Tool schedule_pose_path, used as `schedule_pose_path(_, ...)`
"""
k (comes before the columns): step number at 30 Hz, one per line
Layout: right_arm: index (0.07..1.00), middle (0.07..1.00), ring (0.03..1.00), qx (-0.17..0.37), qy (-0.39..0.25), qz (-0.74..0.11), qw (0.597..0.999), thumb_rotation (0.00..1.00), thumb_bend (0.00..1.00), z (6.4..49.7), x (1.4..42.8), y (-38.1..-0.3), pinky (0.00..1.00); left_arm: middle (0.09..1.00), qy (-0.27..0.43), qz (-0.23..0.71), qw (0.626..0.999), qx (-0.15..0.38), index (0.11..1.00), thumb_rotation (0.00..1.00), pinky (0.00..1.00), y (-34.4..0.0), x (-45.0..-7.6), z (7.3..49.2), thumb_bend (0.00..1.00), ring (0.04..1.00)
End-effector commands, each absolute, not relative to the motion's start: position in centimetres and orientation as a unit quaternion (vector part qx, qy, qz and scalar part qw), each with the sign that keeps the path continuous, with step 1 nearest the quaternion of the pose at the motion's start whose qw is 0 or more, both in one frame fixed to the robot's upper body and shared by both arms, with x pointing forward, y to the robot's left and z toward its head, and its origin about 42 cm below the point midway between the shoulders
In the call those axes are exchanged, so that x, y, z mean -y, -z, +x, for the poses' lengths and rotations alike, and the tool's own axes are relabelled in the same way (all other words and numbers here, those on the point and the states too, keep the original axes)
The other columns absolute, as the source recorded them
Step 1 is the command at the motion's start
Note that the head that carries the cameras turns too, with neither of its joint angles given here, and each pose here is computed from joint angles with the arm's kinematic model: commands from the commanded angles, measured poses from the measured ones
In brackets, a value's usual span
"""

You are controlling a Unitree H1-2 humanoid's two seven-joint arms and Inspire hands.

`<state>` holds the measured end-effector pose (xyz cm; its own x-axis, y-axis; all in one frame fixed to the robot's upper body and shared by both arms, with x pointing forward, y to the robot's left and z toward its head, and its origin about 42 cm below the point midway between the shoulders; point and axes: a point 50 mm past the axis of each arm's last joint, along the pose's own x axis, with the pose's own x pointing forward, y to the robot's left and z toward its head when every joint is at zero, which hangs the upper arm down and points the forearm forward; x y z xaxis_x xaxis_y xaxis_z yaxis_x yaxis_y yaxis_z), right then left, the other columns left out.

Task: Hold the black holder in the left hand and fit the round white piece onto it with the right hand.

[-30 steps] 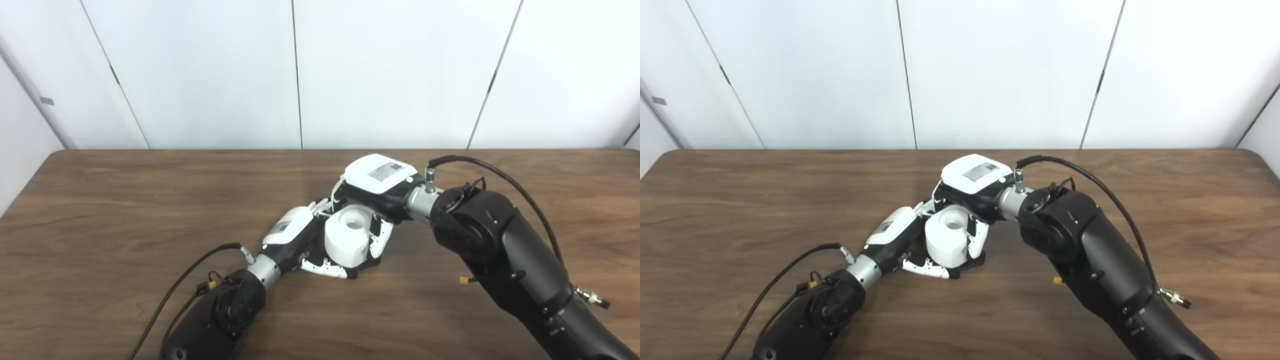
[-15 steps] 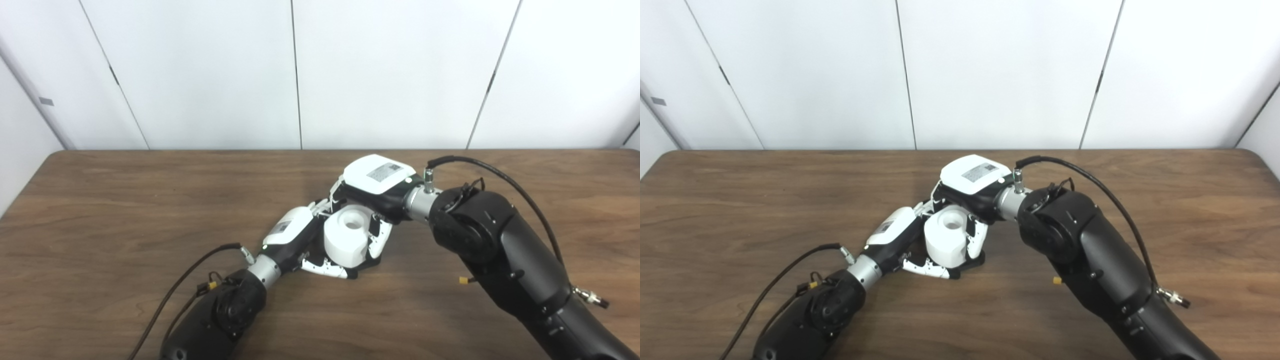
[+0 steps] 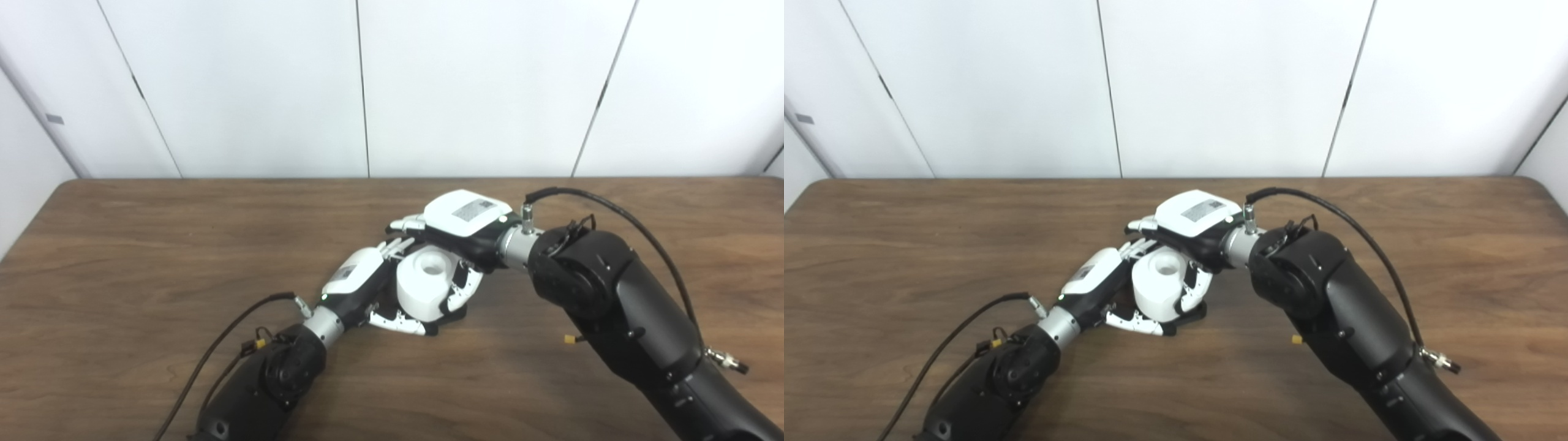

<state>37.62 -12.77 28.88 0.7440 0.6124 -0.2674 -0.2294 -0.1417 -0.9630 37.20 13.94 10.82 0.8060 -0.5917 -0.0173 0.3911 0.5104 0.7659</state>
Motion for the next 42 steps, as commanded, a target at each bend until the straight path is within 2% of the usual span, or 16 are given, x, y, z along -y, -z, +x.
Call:
schedule_pose_path(1, 0.975, 0.942, 0.889, 0.160, -0.314, -0.684, 0.638, 0.18, 0.86, 37.5, 12.8, -29.8, 0.86, 0.970, 0.367, 0.411, 0.833, 0.056, 0.481, 0.06, 0.99, -6.5, -12.5, 34.0, 0.52, 1.000)
schedule_pose_path(13, 1.000, 0.974, 0.908, 0.164, -0.316, -0.691, 0.629, 0.19, 0.90, 37.5, 12.6, -31.0, 0.84, 0.967, 0.369, 0.414, 0.830, 0.057, 0.481, 0.06, 1.00, -6.5, -12.7, 34.1, 0.52, 1.000)
schedule_pose_path(21, 1.000, 1.000, 0.986, 0.114, -0.349, -0.718, 0.591, 0.22, 0.99, 37.3, 12.9, -33.7, 0.91, 0.966, 0.366, 0.412, 0.833, 0.054, 0.481, 0.06, 1.00, -6.5, -12.9, 34.3, 0.52, 1.000)
schedule_pose_path(26, 1.000, 1.000, 0.994, 0.098, -0.355, -0.724, 0.584, 0.21, 1.00, 37.3, 13.3, -35.1, 0.88, 0.962, 0.366, 0.410, 0.834, 0.054, 0.481, 0.06, 1.00, -6.3, -13.0, 34.3, 0.52, 1.000)
schedule_pose_path(30, 1.000, 1.000, 0.979, 0.106, -0.347, -0.721, 0.590, 0.20, 1.00, 37.3, 13.7, -35.6, 0.85, 0.962, 0.364, 0.408, 0.836, 0.052, 0.481, 0.06, 1.00, -6.2, -13.2, 34.3, 0.52, 1.000)
schedule_pose_path(35, 1.000, 1.000, 0.959, 0.113, -0.324, -0.712, 0.613, 0.23, 1.00, 37.5, 14.5, -36.7, 0.86, 0.964, 0.363, 0.407, 0.836, 0.054, 0.481, 0.06, 1.00, -6.3, -13.4, 34.4, 0.52, 1.000)
schedule_pose_path(40, 1.000, 1.000, 0.957, 0.127, -0.300, -0.699, 0.637, 0.23, 0.98, 38.3, 16.5, -37.9, 0.82, 0.964, 0.364, 0.410, 0.835, 0.053, 0.481, 0.06, 1.00, -6.3, -13.4, 34.4, 0.52, 1.000)
schedule_pose_path(42, 1.000, 1.000, 0.948, 0.119, -0.290, -0.705, 0.636, 0.21, 0.98, 38.8, 17.5, -38.4, 0.77, 0.965, 0.365, 0.410, 0.834, 0.055, 0.481, 0.06, 1.00, -6.3, -13.4, 34.4, 0.52, 1.000)
